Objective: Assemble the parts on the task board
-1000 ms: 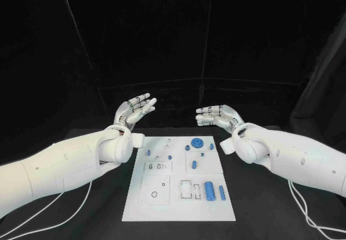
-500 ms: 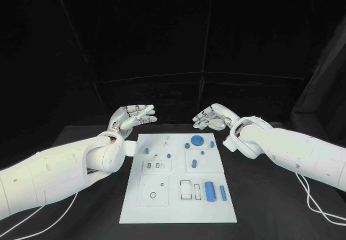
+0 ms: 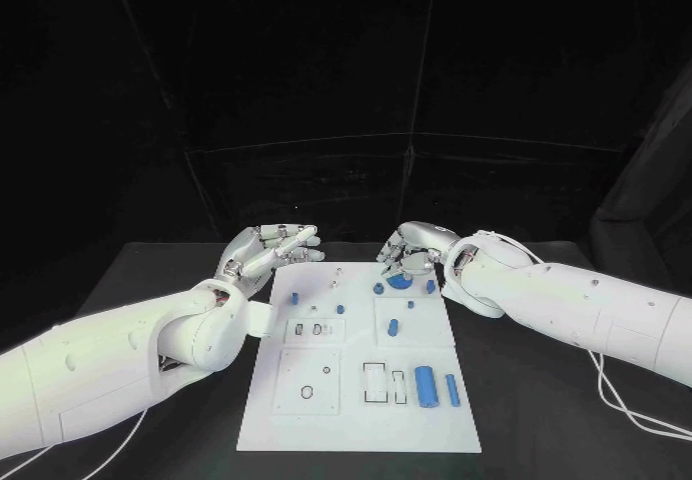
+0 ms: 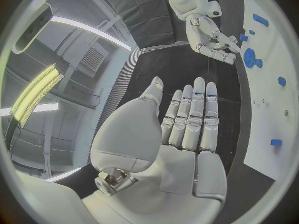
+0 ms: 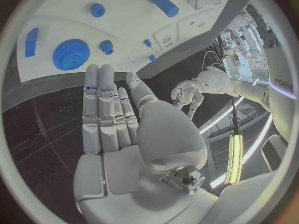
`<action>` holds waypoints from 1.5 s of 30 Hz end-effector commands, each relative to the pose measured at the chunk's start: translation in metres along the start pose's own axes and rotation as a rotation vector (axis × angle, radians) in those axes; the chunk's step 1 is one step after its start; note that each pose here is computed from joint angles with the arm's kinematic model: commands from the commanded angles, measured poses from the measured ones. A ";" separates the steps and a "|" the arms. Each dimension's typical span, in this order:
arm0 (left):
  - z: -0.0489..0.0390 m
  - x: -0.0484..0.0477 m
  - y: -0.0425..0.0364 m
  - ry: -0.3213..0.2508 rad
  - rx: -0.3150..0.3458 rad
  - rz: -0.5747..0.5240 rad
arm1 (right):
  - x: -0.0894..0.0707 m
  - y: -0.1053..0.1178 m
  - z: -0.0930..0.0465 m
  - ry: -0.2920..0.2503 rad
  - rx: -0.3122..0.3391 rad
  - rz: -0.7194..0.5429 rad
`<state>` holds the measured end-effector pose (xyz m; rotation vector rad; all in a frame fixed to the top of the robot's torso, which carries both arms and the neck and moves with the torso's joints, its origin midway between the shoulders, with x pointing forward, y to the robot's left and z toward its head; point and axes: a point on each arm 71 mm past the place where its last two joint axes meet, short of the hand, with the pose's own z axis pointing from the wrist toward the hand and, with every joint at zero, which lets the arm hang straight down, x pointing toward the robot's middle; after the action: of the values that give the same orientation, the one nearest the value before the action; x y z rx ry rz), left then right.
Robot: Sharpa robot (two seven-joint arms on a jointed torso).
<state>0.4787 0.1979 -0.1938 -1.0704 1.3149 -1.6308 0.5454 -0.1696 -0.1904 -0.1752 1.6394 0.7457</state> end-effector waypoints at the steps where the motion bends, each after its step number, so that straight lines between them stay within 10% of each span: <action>1: -0.0019 0.0058 -0.0023 0.041 0.006 -0.007 | 0.000 0.003 0.004 0.057 0.023 -0.162; 45: -0.0065 0.0089 -0.0033 0.063 -0.016 -0.020 | 0.003 0.020 0.013 0.198 0.040 -0.264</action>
<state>0.4695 0.1941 -0.1915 -1.0667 1.3590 -1.6645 0.5451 -0.1464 -0.1861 -0.4300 1.7619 0.5186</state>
